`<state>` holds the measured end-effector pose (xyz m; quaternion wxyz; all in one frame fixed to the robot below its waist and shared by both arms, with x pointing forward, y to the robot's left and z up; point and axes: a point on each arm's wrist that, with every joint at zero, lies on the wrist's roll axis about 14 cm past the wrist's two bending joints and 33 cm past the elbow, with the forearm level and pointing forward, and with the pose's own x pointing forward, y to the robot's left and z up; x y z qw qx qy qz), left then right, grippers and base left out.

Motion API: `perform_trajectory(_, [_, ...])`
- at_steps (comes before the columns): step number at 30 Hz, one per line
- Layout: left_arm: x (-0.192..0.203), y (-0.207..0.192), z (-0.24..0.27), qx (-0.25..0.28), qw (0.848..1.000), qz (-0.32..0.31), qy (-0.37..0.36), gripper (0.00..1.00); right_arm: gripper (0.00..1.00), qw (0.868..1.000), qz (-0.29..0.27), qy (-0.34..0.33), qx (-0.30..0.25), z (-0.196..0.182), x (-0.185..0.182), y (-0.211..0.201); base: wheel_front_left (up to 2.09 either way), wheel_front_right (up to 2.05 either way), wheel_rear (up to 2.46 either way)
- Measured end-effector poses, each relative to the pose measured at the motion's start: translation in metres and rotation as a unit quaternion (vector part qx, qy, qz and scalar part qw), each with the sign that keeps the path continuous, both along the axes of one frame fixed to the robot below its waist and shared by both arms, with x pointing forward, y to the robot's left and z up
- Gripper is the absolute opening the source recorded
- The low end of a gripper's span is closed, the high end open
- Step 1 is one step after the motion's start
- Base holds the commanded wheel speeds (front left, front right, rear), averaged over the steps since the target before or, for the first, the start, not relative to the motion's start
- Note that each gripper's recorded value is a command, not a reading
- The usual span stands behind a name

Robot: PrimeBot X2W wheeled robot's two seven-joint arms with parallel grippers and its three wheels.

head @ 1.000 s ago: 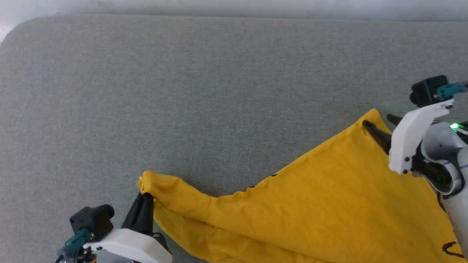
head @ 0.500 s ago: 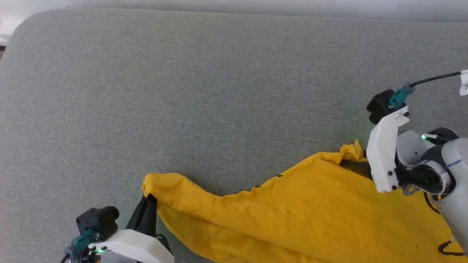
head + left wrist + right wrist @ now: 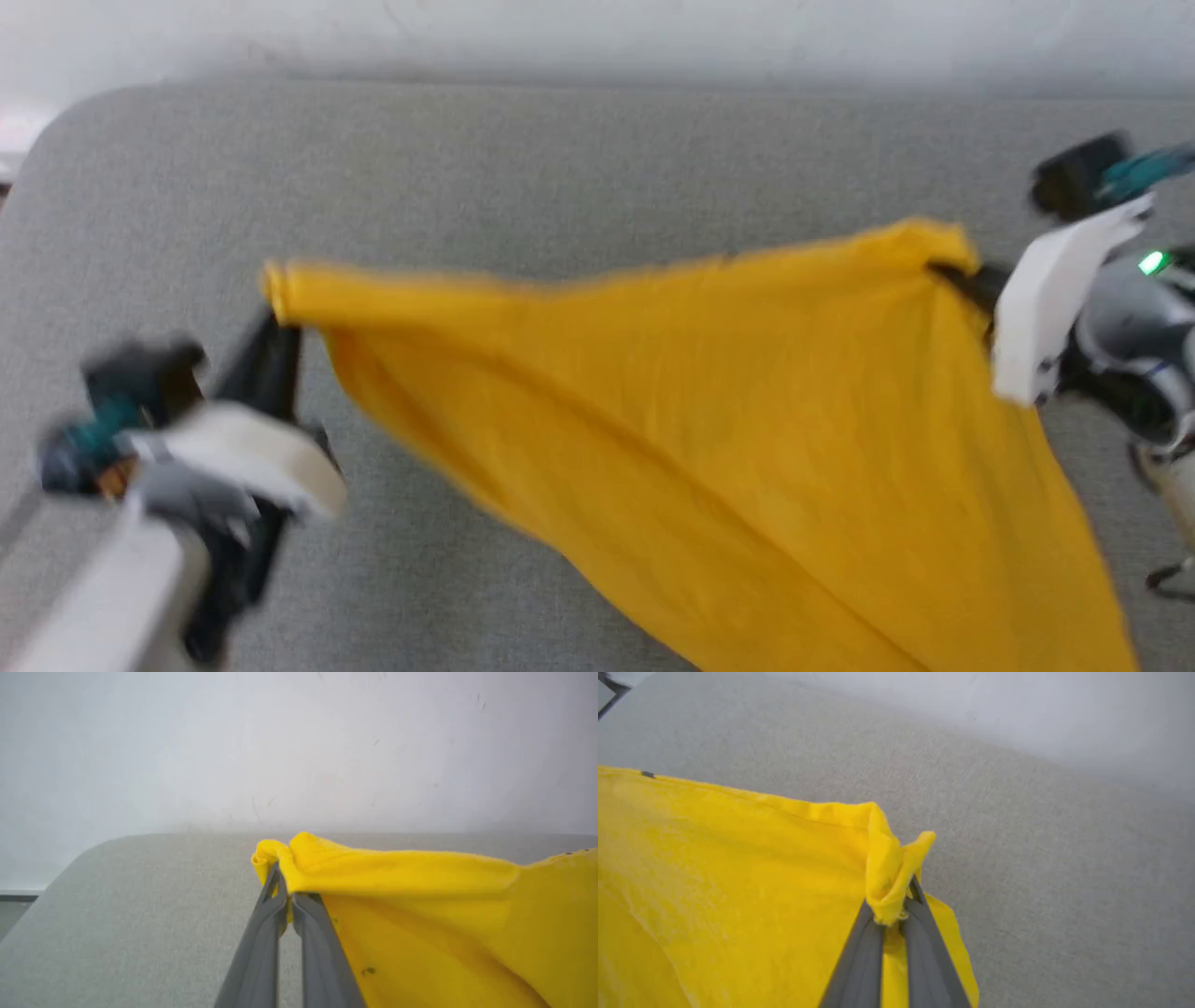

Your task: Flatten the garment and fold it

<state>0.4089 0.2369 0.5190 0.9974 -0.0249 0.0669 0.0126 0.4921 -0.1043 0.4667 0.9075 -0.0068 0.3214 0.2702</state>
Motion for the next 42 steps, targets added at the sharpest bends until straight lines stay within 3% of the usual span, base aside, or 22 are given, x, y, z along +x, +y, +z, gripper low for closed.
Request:
perform_trajectory(4, [0.040,-0.002,0.079,0.049,0.994,-0.035,-0.088,0.00,0.00,0.994,-0.053,-0.095,0.011,0.058,0.028,-0.027,0.00,0.00,0.00])
perform_trajectory(8, [0.080,-0.011,0.146,0.067,0.985,-0.054,-0.152,0.00,0.00,0.977,-0.096,-0.191,0.026,0.123,0.053,-0.049,0.00,0.00,0.00])
perform_trajectory(12, [0.122,-0.013,0.191,0.078,0.976,-0.049,-0.196,0.00,0.00,0.950,-0.121,-0.288,0.018,0.183,0.078,-0.065,0.00,0.00,0.00])
perform_trajectory(18, [0.176,-0.014,0.241,0.095,0.959,-0.029,-0.265,0.00,0.00,0.897,-0.142,-0.417,0.024,0.257,0.112,-0.076,0.00,0.00,0.00])
perform_trajectory(21, [0.198,-0.017,0.255,0.104,0.952,-0.027,-0.286,0.00,0.00,0.880,-0.147,-0.451,0.015,0.276,0.127,-0.081,0.00,0.00,0.00])
perform_trajectory(24, [0.217,-0.019,0.256,0.102,0.950,-0.025,-0.295,0.00,0.00,0.872,-0.147,-0.466,0.010,0.283,0.143,-0.081,0.00,0.00,0.00])
perform_trajectory(27, [0.236,-0.017,0.238,0.097,0.954,-0.023,-0.284,0.00,0.00,0.878,-0.142,-0.458,0.000,0.265,0.160,-0.078,0.00,0.00,0.00])
perform_trajectory(34, [0.269,-0.019,0.143,0.067,0.975,-0.034,-0.207,0.00,0.00,0.921,-0.127,-0.368,-0.015,0.163,0.191,-0.067,0.00,0.00,0.00])
perform_trajectory(38, [0.265,-0.015,0.070,0.041,0.989,-0.032,-0.137,0.00,0.00,0.945,-0.115,-0.307,-0.010,0.096,0.188,-0.054,0.00,0.00,0.00])
perform_trajectory(42, [0.240,-0.009,0.013,0.003,0.997,-0.017,-0.080,0.00,0.00,0.960,-0.105,-0.261,0.001,0.047,0.167,-0.043,0.00,0.00,0.00])
